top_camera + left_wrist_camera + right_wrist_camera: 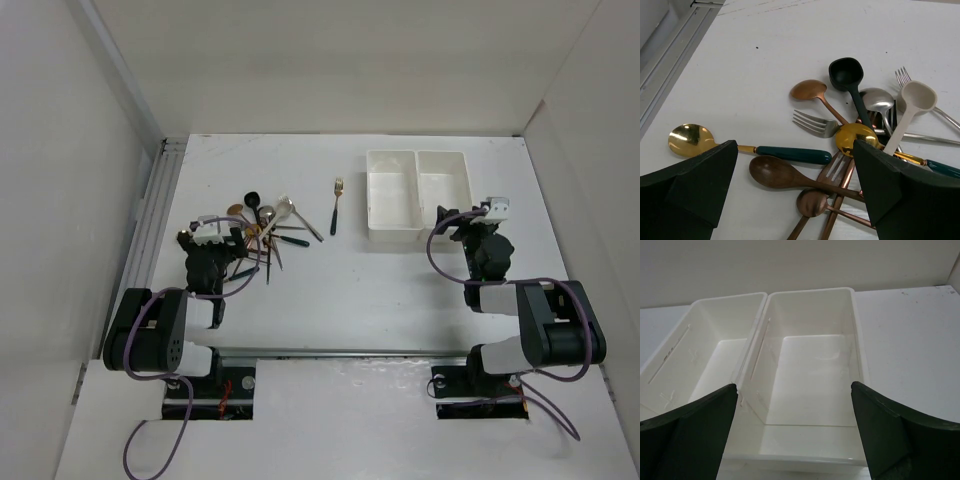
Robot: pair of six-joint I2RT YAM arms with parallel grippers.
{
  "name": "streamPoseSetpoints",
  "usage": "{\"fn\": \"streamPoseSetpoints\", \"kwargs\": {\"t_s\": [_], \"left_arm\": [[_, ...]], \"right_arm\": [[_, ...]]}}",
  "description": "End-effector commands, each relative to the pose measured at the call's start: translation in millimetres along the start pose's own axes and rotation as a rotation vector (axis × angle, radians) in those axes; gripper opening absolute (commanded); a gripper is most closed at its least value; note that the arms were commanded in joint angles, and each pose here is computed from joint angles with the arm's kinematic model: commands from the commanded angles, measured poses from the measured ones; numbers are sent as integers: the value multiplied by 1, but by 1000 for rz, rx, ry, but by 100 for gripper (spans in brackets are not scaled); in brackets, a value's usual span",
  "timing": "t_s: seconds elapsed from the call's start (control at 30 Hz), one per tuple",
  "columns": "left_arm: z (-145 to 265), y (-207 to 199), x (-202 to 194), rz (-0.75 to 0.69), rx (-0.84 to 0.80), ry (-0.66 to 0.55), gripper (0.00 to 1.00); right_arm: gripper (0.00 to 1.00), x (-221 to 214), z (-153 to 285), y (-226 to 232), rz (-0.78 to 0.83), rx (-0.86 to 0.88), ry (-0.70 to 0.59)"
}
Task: Sort the eating utensils into containers
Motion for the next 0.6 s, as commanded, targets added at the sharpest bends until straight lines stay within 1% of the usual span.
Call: {"fn": "streamPoseSetpoints", "kwargs": {"t_s": [0.0, 0.07, 0.1, 0.13, 0.2, 0.23, 0.27, 0.3, 0.33, 0.37, 0.4, 0.43, 0.47, 0.5, 0.53, 0.57], "left_arm": [[-9, -14, 48, 37, -74, -248, 99], [-9, -14, 48, 37, -74, -248, 99], [-9, -14, 48, 37, -74, -248, 99], [-9, -14, 48, 37, -74, -248, 99], [-10, -14, 48, 32, -95, -242, 99], [-9, -17, 49, 1, -149, -238, 99], [-1, -28, 52, -59, -282, -221, 99], [1, -27, 59, -87, -340, -218, 99], [3, -34, 62, -139, -428, -177, 99], [2, -43, 70, -206, -514, -133, 99], [-3, -67, 89, -507, -732, -73, 99], [-8, -80, 101, -614, -777, -71, 99], [-13, -93, 114, -668, -791, -82, 99], [-26, -107, 156, -704, -691, -165, 99], [-37, -127, 161, -693, -689, -167, 99], [-45, -138, 175, -679, -655, -189, 99]], "right_arm": [[100, 14, -6, 0, 9, -1, -60], [100, 25, -10, -1, 9, -4, -98], [100, 19, -11, 2, 7, 2, -27], [100, 35, -13, -1, 17, -8, -33], [100, 58, -25, -1, 17, -35, 30], [100, 80, -25, -3, 15, -31, -19], [100, 97, -25, -5, 69, -17, -56], [100, 114, -23, 0, 104, 10, -99], [100, 149, -21, -3, 141, -11, -170], [100, 164, -20, -6, 231, -39, -189], [100, 176, -21, -12, 279, -112, -181], [100, 205, -23, -11, 332, -133, -196], [100, 215, -26, -14, 395, -170, -184], [100, 225, -28, -20, 525, -215, -167], [100, 246, -27, -25, 550, -316, -163], [100, 253, -29, -30, 588, -366, -146]]}}
Point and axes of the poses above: each gripper's point midway between its finger pads, its own z axis back along the fingers, its own y axis along the line the jaws close on, x = y × z, the point moved 8 cm from there along z, back along the fingers, and after that the axes turned 12 degrees about z, right-handed, at the moved point
